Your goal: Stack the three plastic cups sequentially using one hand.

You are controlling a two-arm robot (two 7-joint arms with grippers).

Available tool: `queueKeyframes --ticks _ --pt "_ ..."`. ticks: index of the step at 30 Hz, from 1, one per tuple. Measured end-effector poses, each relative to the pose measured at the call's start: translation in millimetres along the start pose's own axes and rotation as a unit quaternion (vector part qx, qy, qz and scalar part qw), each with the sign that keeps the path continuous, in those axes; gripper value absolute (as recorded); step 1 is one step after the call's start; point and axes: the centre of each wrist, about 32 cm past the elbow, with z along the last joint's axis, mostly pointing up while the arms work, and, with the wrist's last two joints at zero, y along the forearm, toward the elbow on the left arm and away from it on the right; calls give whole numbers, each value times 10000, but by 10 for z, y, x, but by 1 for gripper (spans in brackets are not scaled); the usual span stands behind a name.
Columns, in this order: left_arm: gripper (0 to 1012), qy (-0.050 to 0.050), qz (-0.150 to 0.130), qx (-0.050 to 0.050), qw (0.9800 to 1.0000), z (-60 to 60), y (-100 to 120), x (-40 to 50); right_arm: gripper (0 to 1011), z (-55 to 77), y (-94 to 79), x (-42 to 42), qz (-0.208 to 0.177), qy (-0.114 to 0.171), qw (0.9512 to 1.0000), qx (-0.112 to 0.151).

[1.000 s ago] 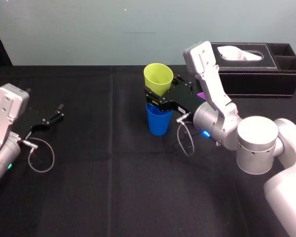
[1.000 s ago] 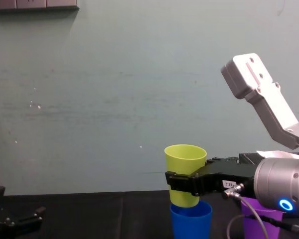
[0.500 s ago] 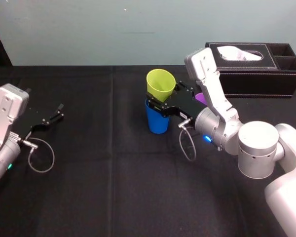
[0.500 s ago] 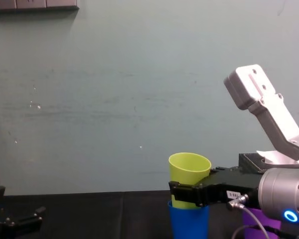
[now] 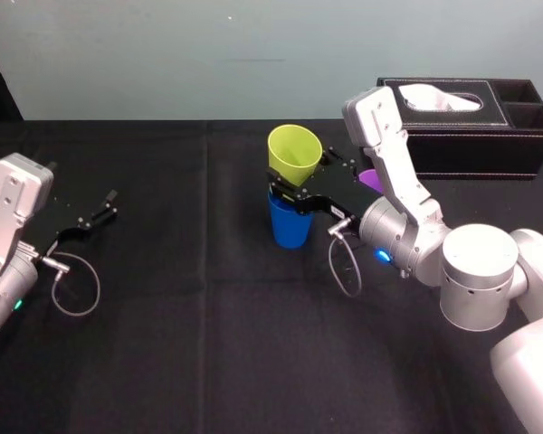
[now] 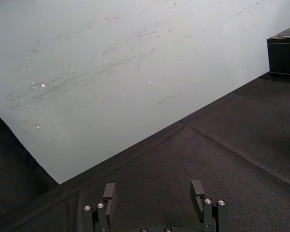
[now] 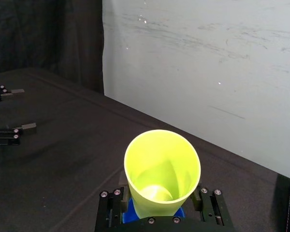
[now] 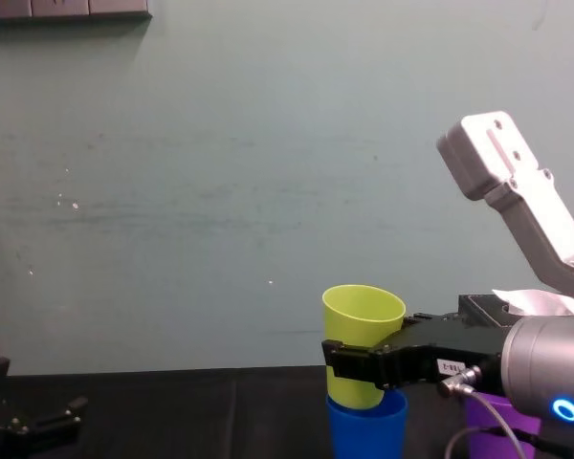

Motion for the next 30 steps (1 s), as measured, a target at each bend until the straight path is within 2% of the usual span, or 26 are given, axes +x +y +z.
queueKeyframes --ticks 8,30 --pt "1011 0 0 0 10000 0 0 0 730 28 -57 3 30 -7 10000 25" --pt "1012 0 0 0 10000 0 0 0 730 53 -79 31 69 -48 9998 -155"
